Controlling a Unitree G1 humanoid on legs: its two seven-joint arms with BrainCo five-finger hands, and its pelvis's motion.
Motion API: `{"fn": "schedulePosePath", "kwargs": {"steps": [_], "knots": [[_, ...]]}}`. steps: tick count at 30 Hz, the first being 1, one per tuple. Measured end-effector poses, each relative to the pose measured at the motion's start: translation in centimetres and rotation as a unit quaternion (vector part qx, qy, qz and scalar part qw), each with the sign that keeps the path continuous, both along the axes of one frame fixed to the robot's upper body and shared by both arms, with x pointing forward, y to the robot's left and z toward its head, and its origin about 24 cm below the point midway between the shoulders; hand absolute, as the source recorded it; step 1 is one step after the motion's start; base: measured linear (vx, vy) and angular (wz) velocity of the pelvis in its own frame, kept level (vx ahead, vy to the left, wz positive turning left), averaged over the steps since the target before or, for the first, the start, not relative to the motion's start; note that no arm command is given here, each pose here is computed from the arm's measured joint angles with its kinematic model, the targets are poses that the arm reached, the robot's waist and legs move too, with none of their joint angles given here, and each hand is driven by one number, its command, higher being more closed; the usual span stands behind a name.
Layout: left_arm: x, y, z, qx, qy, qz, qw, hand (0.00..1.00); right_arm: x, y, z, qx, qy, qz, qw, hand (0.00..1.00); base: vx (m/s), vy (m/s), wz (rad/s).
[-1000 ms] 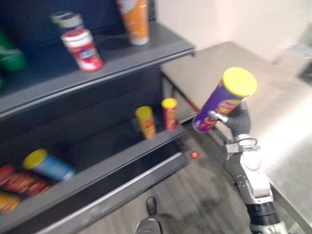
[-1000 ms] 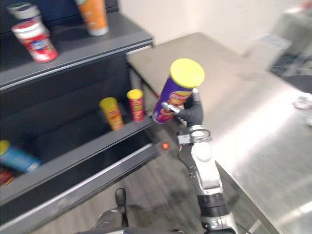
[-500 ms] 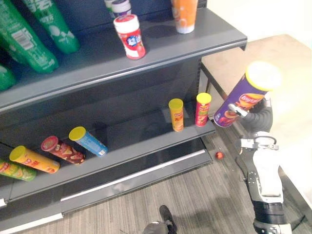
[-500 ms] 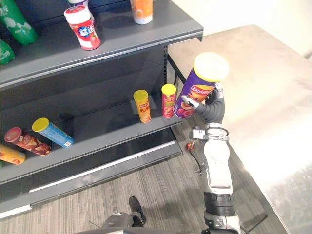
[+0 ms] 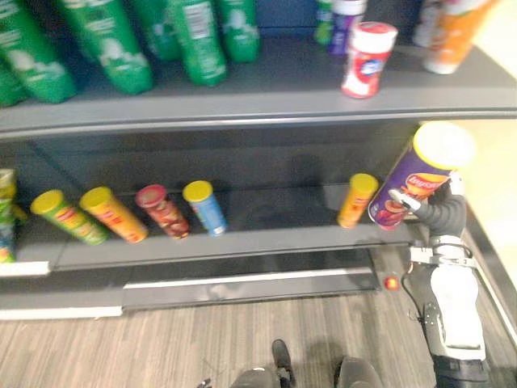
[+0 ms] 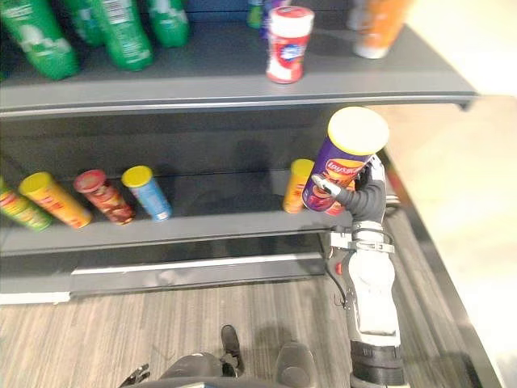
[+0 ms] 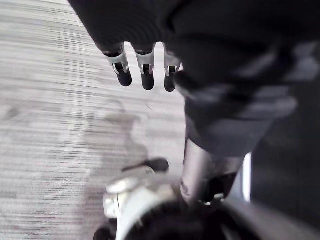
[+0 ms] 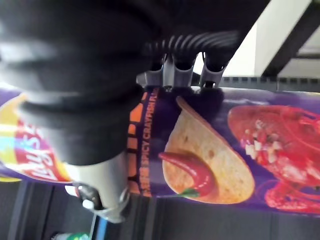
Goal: Put the gum and the chips on the shelf.
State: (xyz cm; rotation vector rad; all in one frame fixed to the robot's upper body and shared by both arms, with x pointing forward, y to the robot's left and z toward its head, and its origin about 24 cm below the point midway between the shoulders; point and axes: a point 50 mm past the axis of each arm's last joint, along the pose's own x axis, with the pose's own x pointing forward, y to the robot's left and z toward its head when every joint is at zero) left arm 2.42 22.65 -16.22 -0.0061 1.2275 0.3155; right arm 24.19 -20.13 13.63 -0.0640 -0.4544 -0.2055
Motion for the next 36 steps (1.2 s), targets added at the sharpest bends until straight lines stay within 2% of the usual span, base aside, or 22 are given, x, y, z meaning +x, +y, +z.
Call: {"fn": "schedulePosePath", "kwargs": {"steps": [2, 5, 11, 23, 29, 36], "knots": [[-0.4, 0.2, -0.3, 0.020, 0.019, 0.022, 0.999, 0.00, -0.2, 0.8, -0.8, 0.012, 0.014, 0.014, 1.000, 1.00, 0.13, -0.038, 0.69], [0.5, -0.3, -0.4, 0.036, 0.019, 0.000, 0.999, 0.00, -0.5, 1.8, -1.7, 0.034, 0.028, 0.038, 0.998, 1.00, 0.16, -0.102, 0.24], [2.0, 0.0, -0.1, 0.052, -0.002, -0.003, 0.999, 0.00, -0.8, 1.7, -2.2, 0.055, 0.033, 0.039, 0.997, 1.00, 0.15, -0.092, 0.08], [2.7, -0.3, -0.1, 0.055, -0.008, -0.018, 0.998, 0.00, -1.6, 1.8, -3.3, 0.058, 0.053, 0.043, 0.996, 1.00, 0.02, -0.039, -0.10], [3.3, -0.3, 0.1, 0.068, -0.023, -0.027, 0.997, 0.00, -1.8, 4.0, -3.4, 0.057, 0.050, 0.090, 0.993, 1.00, -0.04, -0.002, -0.04], [5.5, -0.3, 0.5, 0.091, -0.048, -0.058, 0.993, 0.00, -1.9, 9.0, -3.1, 0.037, 0.047, 0.209, 0.976, 1.00, -0.01, 0.001, 0.14]]}}
